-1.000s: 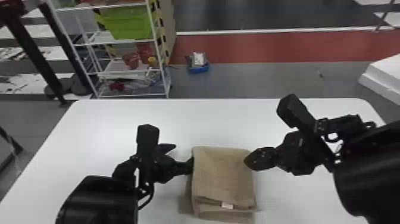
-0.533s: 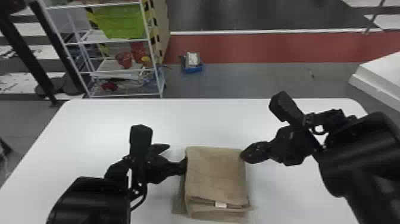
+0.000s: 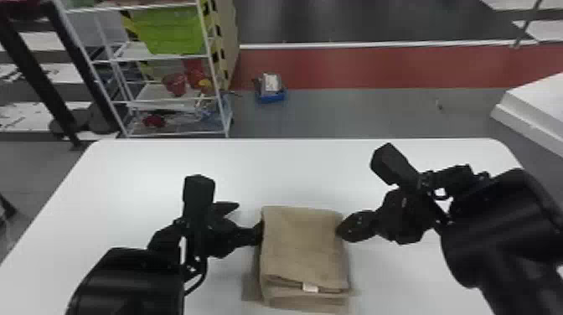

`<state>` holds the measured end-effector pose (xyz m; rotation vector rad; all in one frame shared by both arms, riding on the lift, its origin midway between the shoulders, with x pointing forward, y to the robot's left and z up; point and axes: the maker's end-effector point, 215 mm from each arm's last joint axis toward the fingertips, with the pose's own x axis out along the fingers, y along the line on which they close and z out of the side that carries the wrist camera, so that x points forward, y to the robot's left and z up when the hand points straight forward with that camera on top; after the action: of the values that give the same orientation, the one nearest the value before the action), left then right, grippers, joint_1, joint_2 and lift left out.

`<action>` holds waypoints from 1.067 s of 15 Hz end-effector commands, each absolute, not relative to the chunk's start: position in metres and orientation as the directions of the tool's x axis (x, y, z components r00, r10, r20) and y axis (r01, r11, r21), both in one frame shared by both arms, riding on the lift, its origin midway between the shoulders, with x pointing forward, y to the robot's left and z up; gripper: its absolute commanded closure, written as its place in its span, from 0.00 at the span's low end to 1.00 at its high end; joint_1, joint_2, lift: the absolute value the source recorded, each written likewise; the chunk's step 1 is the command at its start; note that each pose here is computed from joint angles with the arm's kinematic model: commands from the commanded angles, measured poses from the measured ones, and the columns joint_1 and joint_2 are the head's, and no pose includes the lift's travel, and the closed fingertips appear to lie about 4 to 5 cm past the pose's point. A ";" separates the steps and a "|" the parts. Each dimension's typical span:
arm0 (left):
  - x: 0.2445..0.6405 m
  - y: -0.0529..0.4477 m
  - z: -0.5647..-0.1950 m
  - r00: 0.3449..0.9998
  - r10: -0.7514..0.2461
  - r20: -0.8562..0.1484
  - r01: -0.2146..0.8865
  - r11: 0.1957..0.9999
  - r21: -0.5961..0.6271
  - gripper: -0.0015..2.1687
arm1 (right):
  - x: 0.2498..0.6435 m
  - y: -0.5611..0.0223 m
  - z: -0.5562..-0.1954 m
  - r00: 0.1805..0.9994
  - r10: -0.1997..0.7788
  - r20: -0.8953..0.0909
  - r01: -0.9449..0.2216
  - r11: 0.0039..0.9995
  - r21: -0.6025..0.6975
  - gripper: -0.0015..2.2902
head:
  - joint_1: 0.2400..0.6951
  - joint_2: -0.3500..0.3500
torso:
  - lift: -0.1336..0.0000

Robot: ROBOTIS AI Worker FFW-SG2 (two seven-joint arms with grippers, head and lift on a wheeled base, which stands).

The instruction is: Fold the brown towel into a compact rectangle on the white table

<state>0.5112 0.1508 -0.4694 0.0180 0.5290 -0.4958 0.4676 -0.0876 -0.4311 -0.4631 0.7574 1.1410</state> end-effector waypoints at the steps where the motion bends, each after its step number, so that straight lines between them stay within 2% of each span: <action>1: 0.511 0.151 -0.470 0.749 -0.448 -0.488 0.456 0.883 -0.111 0.05 | 0.462 -0.085 -0.439 0.180 0.635 -0.751 -0.940 0.337 0.059 0.65 | 1.00 0.60 | 0.07; 8: 0.505 0.151 -0.471 0.745 -0.449 -0.493 0.456 0.883 -0.114 0.05 | 0.477 -0.089 -0.435 0.199 0.614 -0.764 -0.942 0.336 0.025 0.65 | 1.00 0.61 | 0.07; 12: 0.489 0.159 -0.482 0.719 -0.428 -0.547 0.430 0.893 -0.133 0.05 | 0.479 -0.090 -0.436 0.199 0.606 -0.770 -0.943 0.332 0.018 0.65 | 1.00 0.60 | 0.07; 14: 0.483 0.172 -0.488 0.705 -0.387 -0.595 0.417 0.904 -0.093 0.05 | 0.480 -0.089 -0.436 0.197 0.606 -0.770 -0.944 0.329 0.017 0.65 | 1.00 0.61 | 0.07; 16: 0.478 0.171 -0.484 0.678 -0.413 -0.608 0.460 0.884 -0.088 0.04 | 0.479 -0.087 -0.436 0.195 0.609 -0.769 -0.945 0.325 0.018 0.65 | 1.00 0.62 | 0.07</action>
<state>0.4788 0.1675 -0.4858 0.0509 0.6545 -0.4884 0.4836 -0.0893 -0.4364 -0.5346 0.7647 1.1414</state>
